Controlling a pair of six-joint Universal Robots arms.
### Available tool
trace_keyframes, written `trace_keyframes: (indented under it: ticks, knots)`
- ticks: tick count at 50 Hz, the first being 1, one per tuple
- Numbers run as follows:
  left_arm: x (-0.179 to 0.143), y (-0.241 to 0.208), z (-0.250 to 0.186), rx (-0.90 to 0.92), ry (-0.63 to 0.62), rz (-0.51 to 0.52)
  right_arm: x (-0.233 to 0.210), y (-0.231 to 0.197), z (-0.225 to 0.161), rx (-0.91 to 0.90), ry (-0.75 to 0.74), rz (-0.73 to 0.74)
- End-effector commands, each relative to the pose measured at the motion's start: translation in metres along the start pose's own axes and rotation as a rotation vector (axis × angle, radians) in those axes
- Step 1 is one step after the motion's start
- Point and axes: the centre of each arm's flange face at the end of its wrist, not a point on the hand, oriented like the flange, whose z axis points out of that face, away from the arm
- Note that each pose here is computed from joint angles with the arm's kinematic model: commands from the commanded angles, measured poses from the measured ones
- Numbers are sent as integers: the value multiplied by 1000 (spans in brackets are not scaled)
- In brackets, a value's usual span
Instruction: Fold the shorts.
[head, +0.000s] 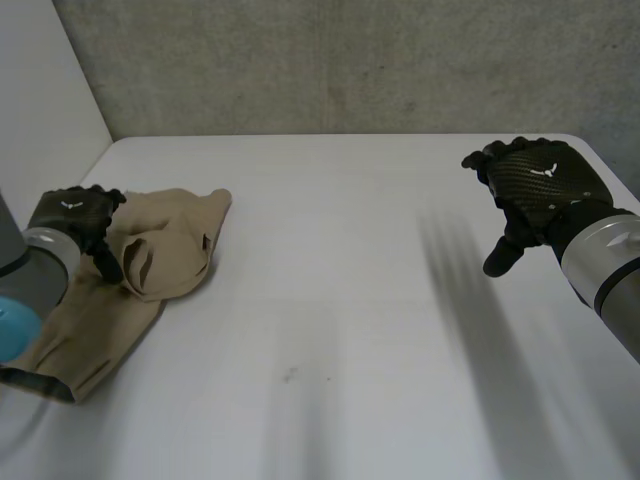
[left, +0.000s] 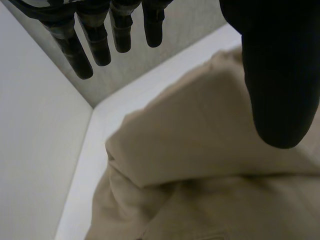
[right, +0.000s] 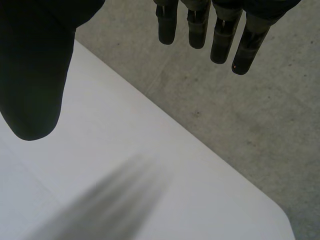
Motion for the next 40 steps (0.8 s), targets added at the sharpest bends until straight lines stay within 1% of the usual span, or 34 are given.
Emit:
trace_keyframes:
  ticks: [1, 4, 7, 11, 12, 15, 16, 19, 20, 21, 23, 24, 26, 27, 30, 31, 32, 34, 36, 38, 40]
  knots:
    - [6, 21, 50, -50, 1, 13, -4, 6, 3, -16, -12, 2]
    - [6, 27, 59, -82, 5, 42, -4, 6, 3, -14, -11, 2]
    - [7, 23, 59, -78, 6, 62, -3, 6, 4, -12, -9, 2]
    - [20, 3, 52, -14, 38, 63, -3, 8, 6, -15, -5, 1]
    - [33, -16, 42, 43, 63, 62, -3, 8, 6, -15, -5, 1]
    - [54, -45, 22, 137, 109, 42, -2, 8, 6, -17, -4, 1]
    - [68, -61, 8, 197, 144, 16, -1, 8, 7, -14, -1, 1]
    - [90, -82, -12, 283, 197, -29, 0, 7, 7, -11, 6, 1]
    - [108, -92, -27, 332, 248, -59, 1, 5, 7, -6, 13, 1]
    - [118, -97, -35, 355, 276, -71, 1, 4, 6, -2, 14, 0]
    - [136, -101, -51, 383, 331, -90, 2, 2, 6, 4, 16, 0]
    - [154, -103, -64, 403, 382, -102, 4, 1, 7, 9, 25, 2]
    - [170, -102, -78, 417, 433, -107, 8, 1, 8, 13, 41, 3]
    - [187, -99, -90, 425, 481, -108, 14, 1, 10, 20, 62, 7]
    - [216, -87, -109, 419, 564, -101, 24, 1, 13, 25, 100, 15]
    - [235, -75, -122, 401, 623, -94, 29, 1, 14, 28, 115, 16]
    - [243, -70, -130, 391, 653, -95, 31, 2, 15, 26, 121, 17]
    - [252, -63, -138, 382, 687, -94, 33, 2, 16, 24, 128, 18]
    - [253, -61, -141, 379, 703, -92, 35, 3, 16, 22, 132, 18]
    - [250, -62, -139, 380, 693, -92, 34, 4, 16, 19, 131, 17]
    - [238, -69, -133, 390, 656, -104, 33, 6, 17, 12, 127, 15]
